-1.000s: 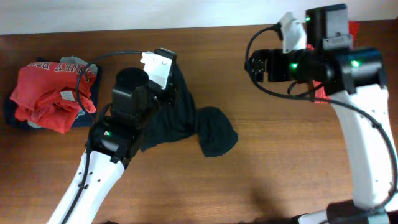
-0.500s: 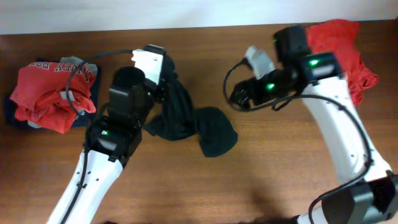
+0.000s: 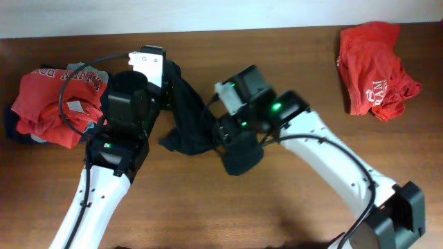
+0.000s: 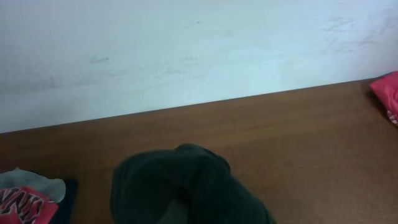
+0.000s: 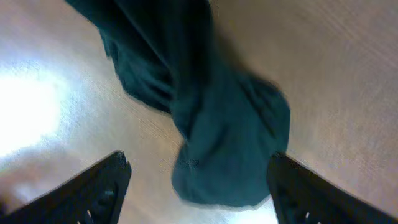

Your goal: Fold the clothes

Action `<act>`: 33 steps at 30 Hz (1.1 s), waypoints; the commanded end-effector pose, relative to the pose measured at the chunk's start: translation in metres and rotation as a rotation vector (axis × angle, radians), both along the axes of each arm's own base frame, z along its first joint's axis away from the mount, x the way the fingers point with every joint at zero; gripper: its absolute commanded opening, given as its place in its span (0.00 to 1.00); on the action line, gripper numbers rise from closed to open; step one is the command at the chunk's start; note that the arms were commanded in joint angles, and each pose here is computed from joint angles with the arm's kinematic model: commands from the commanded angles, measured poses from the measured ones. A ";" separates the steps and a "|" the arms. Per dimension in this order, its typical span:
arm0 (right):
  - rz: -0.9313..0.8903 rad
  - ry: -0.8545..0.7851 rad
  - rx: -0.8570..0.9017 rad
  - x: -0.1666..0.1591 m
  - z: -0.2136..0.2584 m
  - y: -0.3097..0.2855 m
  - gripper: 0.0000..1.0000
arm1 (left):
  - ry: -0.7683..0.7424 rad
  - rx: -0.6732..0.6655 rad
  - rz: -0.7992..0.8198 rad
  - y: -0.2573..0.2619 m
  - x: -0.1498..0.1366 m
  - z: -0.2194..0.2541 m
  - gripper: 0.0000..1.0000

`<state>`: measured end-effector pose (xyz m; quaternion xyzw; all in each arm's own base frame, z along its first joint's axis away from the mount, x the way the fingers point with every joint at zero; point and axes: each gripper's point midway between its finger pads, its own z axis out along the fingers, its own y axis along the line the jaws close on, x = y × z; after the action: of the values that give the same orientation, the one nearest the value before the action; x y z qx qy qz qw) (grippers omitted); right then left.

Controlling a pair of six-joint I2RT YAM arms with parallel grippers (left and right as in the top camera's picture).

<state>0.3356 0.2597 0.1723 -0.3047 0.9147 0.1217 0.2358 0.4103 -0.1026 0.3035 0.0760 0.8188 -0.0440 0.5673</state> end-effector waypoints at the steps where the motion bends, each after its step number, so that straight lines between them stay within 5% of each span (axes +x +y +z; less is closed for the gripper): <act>1: -0.094 -0.090 -0.106 0.006 -0.007 0.002 0.72 | 0.000 -0.009 0.026 0.005 0.002 -0.001 0.01; 10: -0.298 -0.138 -0.121 0.023 -0.031 0.016 0.62 | 0.019 -0.056 0.045 0.005 0.002 -0.004 0.00; 18: -0.344 -0.097 -0.120 0.024 -0.049 0.019 0.50 | 0.016 -0.061 0.097 0.018 0.005 -0.004 0.01; 33: -0.297 -0.111 -0.082 0.005 -0.046 0.049 0.45 | 0.023 -0.198 0.272 0.070 0.012 -0.004 0.01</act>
<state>0.3475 0.3011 0.1299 -0.1778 0.9413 0.0343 0.2848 0.4222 -0.0350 0.3000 -0.0768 0.8214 -0.0445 0.5634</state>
